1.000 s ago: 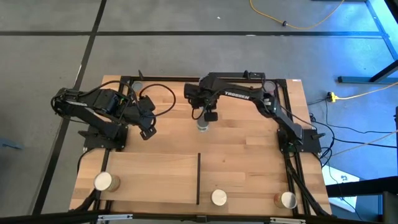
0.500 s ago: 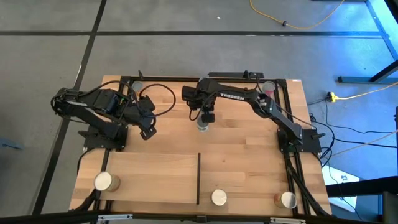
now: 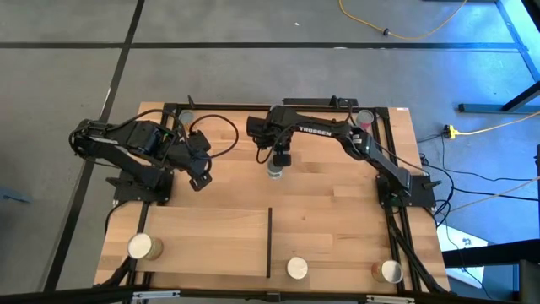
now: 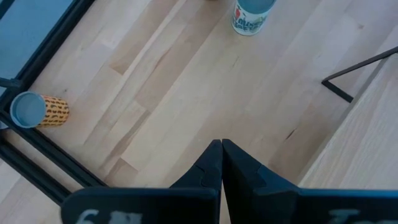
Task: Pick and place cans onto a shelf
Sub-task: Put the top canned cherries on the shelf
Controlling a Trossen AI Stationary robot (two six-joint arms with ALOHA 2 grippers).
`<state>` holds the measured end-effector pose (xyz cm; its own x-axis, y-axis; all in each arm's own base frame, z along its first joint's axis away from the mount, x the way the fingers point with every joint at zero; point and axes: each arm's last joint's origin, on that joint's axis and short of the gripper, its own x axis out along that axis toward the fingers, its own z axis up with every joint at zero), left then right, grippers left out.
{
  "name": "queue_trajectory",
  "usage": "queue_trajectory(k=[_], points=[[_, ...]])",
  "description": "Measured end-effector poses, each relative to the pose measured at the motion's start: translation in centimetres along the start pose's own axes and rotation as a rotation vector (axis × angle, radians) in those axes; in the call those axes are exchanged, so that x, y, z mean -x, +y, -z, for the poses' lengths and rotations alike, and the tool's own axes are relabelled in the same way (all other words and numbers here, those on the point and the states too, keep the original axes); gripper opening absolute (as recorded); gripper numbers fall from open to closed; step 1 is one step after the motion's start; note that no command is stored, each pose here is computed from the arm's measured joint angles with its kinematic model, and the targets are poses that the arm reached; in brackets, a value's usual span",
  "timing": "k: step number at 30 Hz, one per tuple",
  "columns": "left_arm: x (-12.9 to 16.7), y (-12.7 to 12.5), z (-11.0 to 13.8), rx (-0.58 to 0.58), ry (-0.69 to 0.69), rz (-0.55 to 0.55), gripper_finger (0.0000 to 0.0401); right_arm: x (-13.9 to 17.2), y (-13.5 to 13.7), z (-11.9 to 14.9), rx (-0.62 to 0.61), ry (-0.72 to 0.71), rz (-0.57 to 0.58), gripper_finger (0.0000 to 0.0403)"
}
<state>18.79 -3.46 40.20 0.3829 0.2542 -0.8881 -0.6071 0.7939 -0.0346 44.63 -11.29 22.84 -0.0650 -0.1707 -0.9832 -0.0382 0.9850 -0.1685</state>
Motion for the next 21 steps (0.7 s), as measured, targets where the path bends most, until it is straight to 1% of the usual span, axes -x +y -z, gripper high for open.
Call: queue_trajectory(k=[7, 16, 21], points=[[0.0, 0.0, 0.0, 0.000, 0.008, 0.007, 0.0000, 0.0, 0.0, 0.0, 0.000, -0.003, 0.001, 0.0006], [0.0, 0.0, 0.0, 0.001, 0.011, 0.010, 0.0000, 0.1, -0.1, -0.4, -0.006, -0.042, 0.015, 0.0053], [0.0, 0.0, 0.0, 0.003, 0.011, 0.010, 0.0000, 1.1, -0.3, 0.1, -0.003, -0.016, 0.070, 0.0061]])
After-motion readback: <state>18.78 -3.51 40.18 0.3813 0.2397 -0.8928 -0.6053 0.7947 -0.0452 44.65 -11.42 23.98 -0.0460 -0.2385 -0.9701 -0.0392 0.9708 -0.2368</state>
